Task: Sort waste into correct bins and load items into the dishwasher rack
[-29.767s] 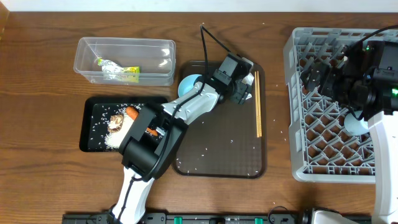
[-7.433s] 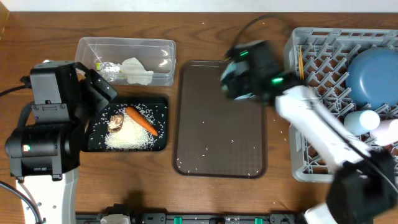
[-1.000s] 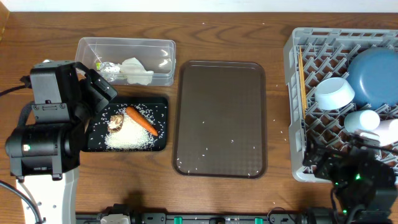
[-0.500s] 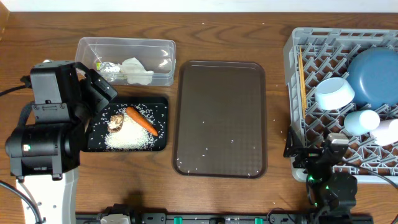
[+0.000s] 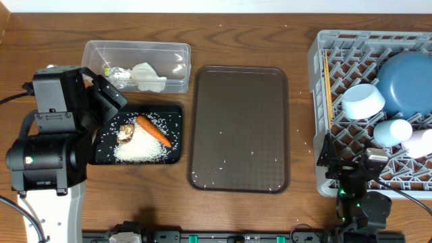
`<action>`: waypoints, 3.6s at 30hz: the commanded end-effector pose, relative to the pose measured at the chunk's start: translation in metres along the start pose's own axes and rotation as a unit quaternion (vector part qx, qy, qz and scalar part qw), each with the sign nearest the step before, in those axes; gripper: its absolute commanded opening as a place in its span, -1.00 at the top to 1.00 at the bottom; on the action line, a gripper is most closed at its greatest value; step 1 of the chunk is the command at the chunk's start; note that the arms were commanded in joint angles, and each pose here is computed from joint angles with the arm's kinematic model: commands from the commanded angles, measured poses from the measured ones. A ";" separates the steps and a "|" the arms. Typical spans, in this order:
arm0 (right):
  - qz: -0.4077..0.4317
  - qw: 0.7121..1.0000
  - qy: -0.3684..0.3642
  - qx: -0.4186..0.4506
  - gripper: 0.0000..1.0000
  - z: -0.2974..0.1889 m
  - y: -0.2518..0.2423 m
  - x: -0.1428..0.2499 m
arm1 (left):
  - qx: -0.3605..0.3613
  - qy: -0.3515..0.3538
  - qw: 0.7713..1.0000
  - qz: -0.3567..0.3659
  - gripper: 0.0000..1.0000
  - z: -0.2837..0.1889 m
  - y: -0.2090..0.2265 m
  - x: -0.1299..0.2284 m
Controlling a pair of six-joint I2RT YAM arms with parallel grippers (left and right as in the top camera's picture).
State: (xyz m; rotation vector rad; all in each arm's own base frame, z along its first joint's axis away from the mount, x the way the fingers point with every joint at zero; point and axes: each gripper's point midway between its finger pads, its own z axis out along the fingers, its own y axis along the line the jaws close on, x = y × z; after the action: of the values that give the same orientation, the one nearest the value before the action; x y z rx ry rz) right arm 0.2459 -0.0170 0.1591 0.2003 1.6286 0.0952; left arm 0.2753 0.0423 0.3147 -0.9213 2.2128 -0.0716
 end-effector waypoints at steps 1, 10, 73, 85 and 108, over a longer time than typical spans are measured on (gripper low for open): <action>-0.060 0.998 -0.015 0.002 -0.99 0.000 -0.001 -0.006 | -0.006 -0.004 1.000 0.000 -0.96 0.000 0.001 -0.002; -0.085 0.996 0.001 0.005 -0.98 0.000 -0.003 0.001 | -0.006 -0.004 1.000 0.000 -0.96 0.000 0.002 -0.002; -0.086 0.996 0.001 0.007 -0.98 0.000 -0.004 0.001 | 0.243 -0.109 0.946 0.187 -0.96 0.073 -0.003 0.114; -0.086 0.996 0.001 0.007 -0.98 0.000 -0.004 0.001 | 0.294 -0.209 0.916 0.179 -0.96 0.092 0.018 0.148; -0.086 0.996 0.001 0.007 -0.98 0.000 -0.004 0.001 | 0.272 -0.261 0.889 0.259 -0.96 0.095 0.030 0.158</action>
State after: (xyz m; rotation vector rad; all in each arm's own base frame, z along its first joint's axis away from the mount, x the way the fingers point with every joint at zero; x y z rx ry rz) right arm 0.2458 -0.0190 0.1575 0.0809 1.6419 -0.0284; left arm 0.2450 -0.0138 0.1550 -0.0633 1.6629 -0.2001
